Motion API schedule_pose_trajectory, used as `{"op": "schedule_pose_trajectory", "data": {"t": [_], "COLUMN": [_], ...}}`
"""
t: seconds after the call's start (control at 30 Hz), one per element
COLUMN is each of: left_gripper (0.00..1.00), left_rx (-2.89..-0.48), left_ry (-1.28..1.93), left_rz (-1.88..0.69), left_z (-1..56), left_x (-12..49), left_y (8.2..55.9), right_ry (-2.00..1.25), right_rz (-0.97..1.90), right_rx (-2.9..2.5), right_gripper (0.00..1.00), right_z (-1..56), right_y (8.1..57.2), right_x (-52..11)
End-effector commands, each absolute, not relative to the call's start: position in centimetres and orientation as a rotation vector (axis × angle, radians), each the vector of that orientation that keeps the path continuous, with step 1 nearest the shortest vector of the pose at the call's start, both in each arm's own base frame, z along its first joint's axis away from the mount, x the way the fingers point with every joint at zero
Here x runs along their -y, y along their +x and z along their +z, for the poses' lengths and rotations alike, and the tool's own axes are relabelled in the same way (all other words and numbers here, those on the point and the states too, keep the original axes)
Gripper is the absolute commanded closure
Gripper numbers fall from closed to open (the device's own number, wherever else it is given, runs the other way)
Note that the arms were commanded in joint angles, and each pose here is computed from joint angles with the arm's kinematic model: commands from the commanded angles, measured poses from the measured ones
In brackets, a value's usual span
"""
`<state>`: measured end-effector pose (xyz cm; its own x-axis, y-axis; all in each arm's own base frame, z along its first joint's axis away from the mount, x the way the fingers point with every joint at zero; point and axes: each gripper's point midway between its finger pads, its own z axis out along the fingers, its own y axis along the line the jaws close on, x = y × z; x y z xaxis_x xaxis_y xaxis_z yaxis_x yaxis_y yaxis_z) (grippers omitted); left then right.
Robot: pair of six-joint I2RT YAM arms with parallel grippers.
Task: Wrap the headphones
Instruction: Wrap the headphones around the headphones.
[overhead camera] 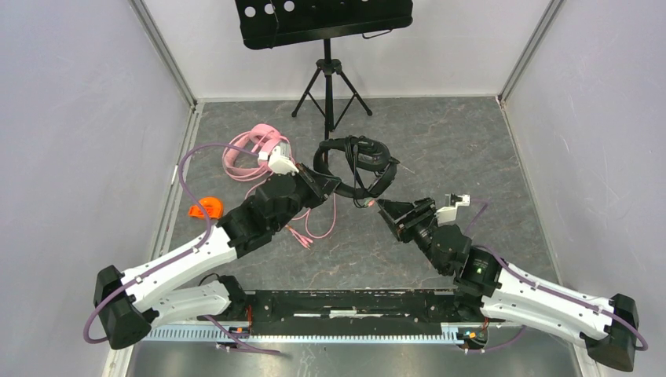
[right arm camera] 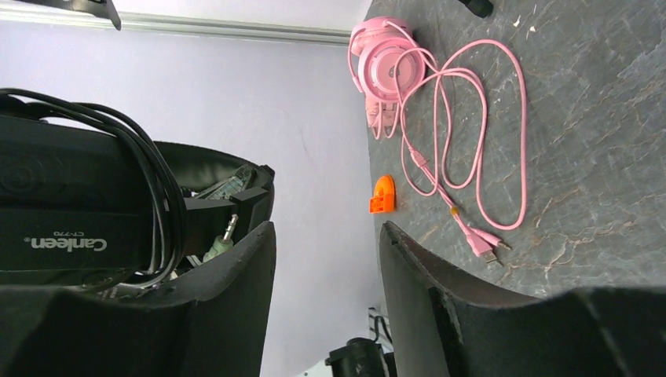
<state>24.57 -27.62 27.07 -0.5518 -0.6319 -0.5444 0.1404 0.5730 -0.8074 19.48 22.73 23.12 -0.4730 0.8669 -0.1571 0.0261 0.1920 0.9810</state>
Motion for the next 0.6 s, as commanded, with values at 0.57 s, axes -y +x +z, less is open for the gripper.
{"op": "schedule_pose_trajectory", "data": {"t": [0.57], "left_gripper": [0.98], "left_rx": [-1.819], "left_ry": [-0.419], "left_rz": [-1.032], "left_z": [28.1], "left_x": [27.5], "left_y": [26.3], "right_ry": [1.056], "right_rz": [1.469], "right_rx": [-1.636], "right_gripper": [0.45], "right_z": [22.1], "right_y": [19.7], "right_x": [-22.1]}}
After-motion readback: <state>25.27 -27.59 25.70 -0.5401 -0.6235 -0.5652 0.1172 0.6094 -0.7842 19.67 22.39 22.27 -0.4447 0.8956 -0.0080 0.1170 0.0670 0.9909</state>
